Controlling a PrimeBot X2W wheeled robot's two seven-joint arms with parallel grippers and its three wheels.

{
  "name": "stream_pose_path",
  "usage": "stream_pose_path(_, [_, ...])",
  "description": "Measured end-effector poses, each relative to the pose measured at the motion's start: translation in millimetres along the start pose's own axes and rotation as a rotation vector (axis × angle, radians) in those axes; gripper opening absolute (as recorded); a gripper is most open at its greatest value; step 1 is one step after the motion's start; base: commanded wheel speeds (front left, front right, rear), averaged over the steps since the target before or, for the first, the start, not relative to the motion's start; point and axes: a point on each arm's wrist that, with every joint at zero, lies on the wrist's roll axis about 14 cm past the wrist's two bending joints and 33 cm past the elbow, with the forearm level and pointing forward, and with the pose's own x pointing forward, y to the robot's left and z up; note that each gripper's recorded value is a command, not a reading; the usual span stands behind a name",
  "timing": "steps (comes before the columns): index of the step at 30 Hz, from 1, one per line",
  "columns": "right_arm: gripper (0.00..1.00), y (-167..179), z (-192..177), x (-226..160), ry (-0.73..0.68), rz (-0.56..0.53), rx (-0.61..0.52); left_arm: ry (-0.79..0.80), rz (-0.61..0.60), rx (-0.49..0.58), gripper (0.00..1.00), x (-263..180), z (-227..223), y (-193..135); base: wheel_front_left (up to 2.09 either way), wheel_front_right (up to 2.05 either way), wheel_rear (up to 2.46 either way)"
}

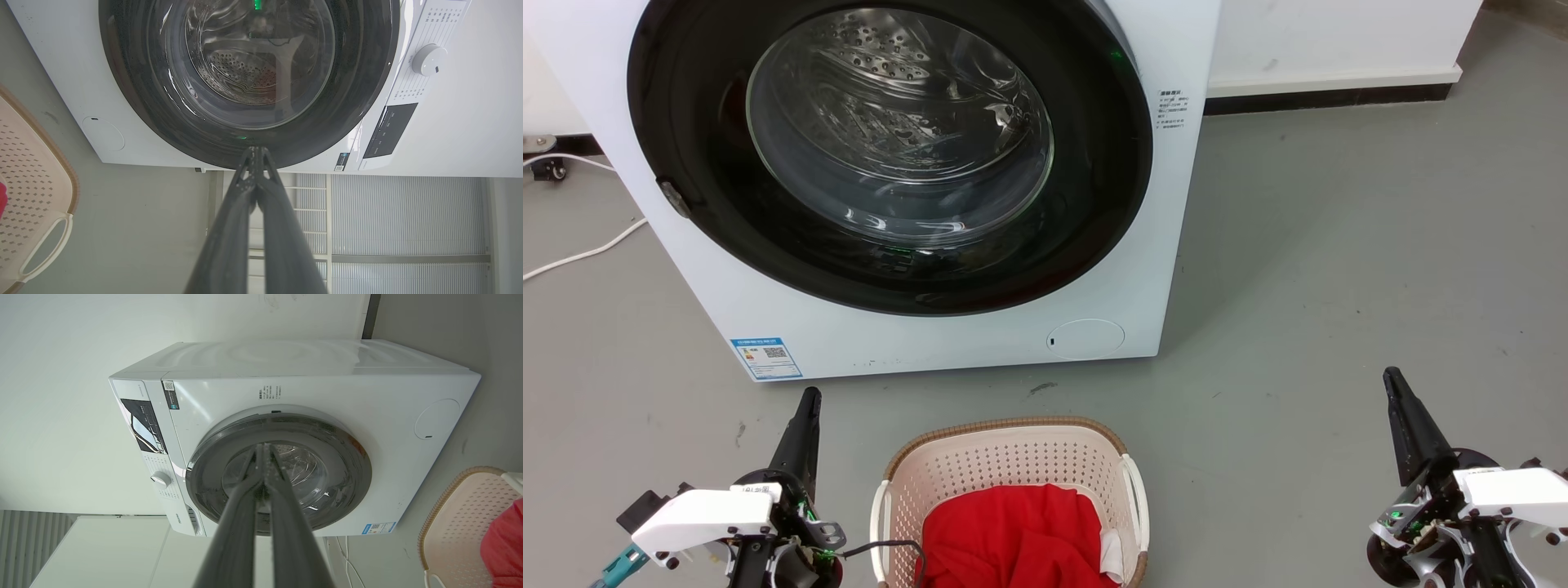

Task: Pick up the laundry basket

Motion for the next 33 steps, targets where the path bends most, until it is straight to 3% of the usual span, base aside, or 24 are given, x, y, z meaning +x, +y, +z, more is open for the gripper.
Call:
stream_pose_path(21, [0.0, 0, 0, 0, 0.0, 0.0, 0.0, 0.0, 0.0, 0.0, 0.0, 0, 0, 0, 0.0, 0.0, 0.0])
stream_pose_path(22, [1.0, -3, 0, -1, 0.0, -0.007, 0.001, 0.0, 0.007, -0.001, 1.0, -1, 0, 2, 0.0, 0.0, 0.0])
stream_pose_path(27, [1.0, -27, 1, -13, -0.01, -0.081, 0.005, -0.006, 0.075, -0.008, 1.0, -12, -1, 25, 0.0, 0.0, 0.0])
stream_pose_path(33, [1.0, -24, 3, -11, -0.025, -0.074, -0.072, -0.025, 0.066, 0.066, 1.0, -11, 2, 21, 0.0, 0.0, 0.0])
